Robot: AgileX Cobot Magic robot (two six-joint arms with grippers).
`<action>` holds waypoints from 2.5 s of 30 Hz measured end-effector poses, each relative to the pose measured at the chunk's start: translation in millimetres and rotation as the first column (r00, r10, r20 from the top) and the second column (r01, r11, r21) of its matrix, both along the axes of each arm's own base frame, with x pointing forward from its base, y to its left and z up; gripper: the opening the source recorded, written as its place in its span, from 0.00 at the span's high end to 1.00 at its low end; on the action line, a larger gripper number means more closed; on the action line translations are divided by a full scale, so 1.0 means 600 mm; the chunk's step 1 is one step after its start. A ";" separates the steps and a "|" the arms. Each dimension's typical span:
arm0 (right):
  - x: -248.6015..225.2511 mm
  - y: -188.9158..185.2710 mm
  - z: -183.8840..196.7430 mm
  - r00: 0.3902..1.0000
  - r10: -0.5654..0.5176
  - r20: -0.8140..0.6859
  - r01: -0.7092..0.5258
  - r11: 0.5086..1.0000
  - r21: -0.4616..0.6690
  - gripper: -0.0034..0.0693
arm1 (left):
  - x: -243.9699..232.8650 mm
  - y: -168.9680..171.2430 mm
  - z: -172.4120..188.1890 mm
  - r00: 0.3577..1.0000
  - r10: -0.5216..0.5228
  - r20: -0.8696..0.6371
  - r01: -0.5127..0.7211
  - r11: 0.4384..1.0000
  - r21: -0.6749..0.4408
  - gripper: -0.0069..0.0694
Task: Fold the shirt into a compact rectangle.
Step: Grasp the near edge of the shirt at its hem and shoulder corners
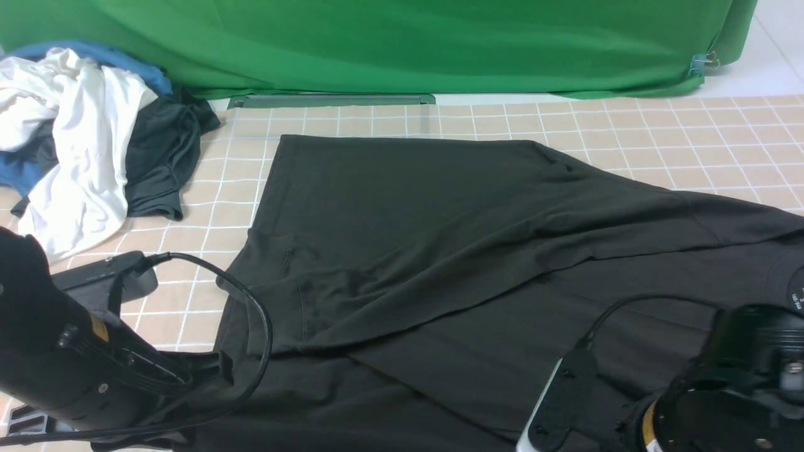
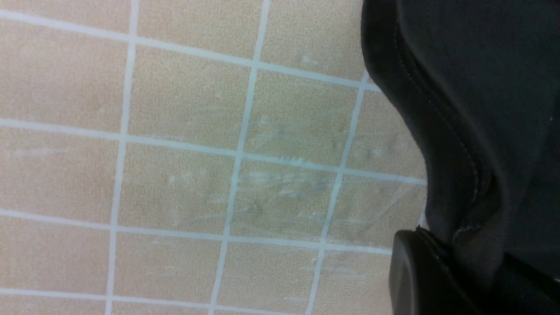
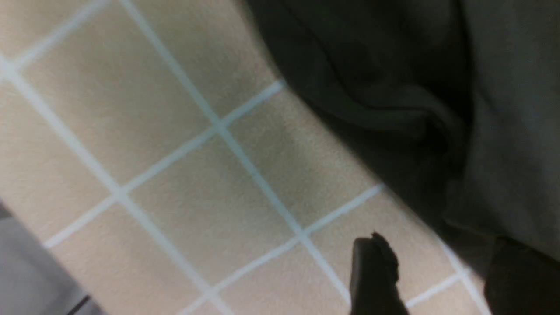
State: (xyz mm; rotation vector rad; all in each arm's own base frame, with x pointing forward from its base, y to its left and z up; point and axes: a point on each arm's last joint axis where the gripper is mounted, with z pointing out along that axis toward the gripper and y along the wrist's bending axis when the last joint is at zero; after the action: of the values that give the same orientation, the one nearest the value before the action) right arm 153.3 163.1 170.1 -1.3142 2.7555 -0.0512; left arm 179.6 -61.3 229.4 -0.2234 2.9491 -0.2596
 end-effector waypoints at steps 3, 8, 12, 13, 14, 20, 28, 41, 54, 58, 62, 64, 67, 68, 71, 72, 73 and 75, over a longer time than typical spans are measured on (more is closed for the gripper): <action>0.008 0.003 -0.016 1.000 0.029 0.010 -0.029 0.999 -0.030 0.38 | 0.000 0.000 0.000 1.000 0.001 0.002 -0.001 1.000 -0.001 0.87; 0.014 0.001 -0.020 0.998 0.055 0.038 -0.053 0.997 -0.064 0.37 | 0.000 0.000 0.000 1.000 -0.001 0.003 0.001 1.000 0.002 0.87; 0.022 -0.006 -0.019 0.998 0.043 0.048 -0.040 0.996 -0.075 0.37 | 0.000 0.000 0.000 1.000 -0.002 0.003 0.002 1.000 0.003 0.87; 0.026 -0.009 -0.019 0.998 0.035 0.050 -0.032 0.997 -0.072 0.37 | 0.001 0.000 0.000 1.000 -0.001 0.004 0.001 1.000 0.003 0.87; 0.028 -0.011 -0.019 0.998 0.025 0.052 -0.022 0.997 -0.071 0.38 | 0.001 0.000 0.000 1.000 -0.001 0.006 0.001 1.000 0.003 0.87; 0.033 -0.016 -0.020 0.998 0.017 0.054 -0.013 0.997 -0.070 0.47 | 0.005 -0.001 0.001 0.999 0.004 0.033 -0.004 1.000 -0.008 0.87; 0.033 -0.018 -0.018 0.995 0.083 0.047 -0.079 0.993 -0.084 0.88 | 0.005 -0.002 0.001 0.999 0.007 0.032 -0.007 1.000 -0.014 0.87; -0.040 -0.085 -0.009 0.996 -0.028 -0.080 0.014 0.986 -0.168 0.91 | -0.019 0.000 -0.002 0.992 -0.004 -0.128 0.004 1.000 -0.001 0.87; -0.021 -0.050 0.000 0.996 -0.077 0.041 0.075 0.995 0.066 0.86 | -0.010 -0.005 0.005 0.996 0.008 -0.085 -0.011 1.000 -0.029 0.87; -0.013 -0.041 -0.018 0.997 -0.076 0.033 0.074 0.995 0.068 0.69 | -0.010 -0.006 0.006 0.996 0.010 -0.086 -0.014 0.999 -0.035 0.87; -0.004 -0.032 -0.029 0.996 -0.075 0.039 0.072 0.994 0.081 0.58 | -0.010 -0.006 0.006 0.996 0.011 -0.086 -0.015 0.999 -0.038 0.87; 0.004 -0.023 -0.030 0.997 -0.049 0.053 0.044 0.995 0.092 0.55 | -0.010 -0.006 0.006 0.997 0.009 -0.082 -0.013 0.999 -0.038 0.87; 0.009 -0.018 -0.031 0.998 -0.044 0.049 0.039 0.996 0.086 0.54 | -0.010 -0.006 0.006 0.997 0.003 -0.081 -0.006 0.999 -0.037 0.87; 0.011 -0.016 -0.031 0.998 -0.036 0.049 0.032 0.996 0.084 0.54 | -0.010 -0.006 0.006 0.997 0.002 -0.081 -0.005 0.999 -0.037 0.87; 0.017 -0.011 -0.030 0.999 -0.016 0.045 0.012 0.997 0.074 0.54 | -0.009 -0.006 0.006 0.997 0.000 -0.078 -0.003 0.999 -0.038 0.87; 0.017 -0.010 -0.030 0.999 -0.011 0.044 0.008 0.997 0.071 0.54 | -0.009 -0.006 0.006 0.997 0.000 -0.077 -0.003 0.999 -0.038 0.87; 0.020 -0.008 -0.028 0.999 -0.006 0.044 0.002 0.998 0.069 0.54 | -0.009 -0.006 0.006 0.997 0.000 -0.077 -0.003 0.999 -0.038 0.87; 0.024 -0.004 -0.026 0.999 -0.005 0.040 0.002 0.998 0.065 0.52 | -0.009 -0.006 0.006 0.997 -0.002 -0.076 -0.001 0.999 -0.038 0.87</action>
State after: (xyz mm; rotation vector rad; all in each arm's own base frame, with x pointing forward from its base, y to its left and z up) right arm 167.4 160.4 154.4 -1.2776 2.7019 0.0112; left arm 174.1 -65.0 233.2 -0.2423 3.0220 -0.3136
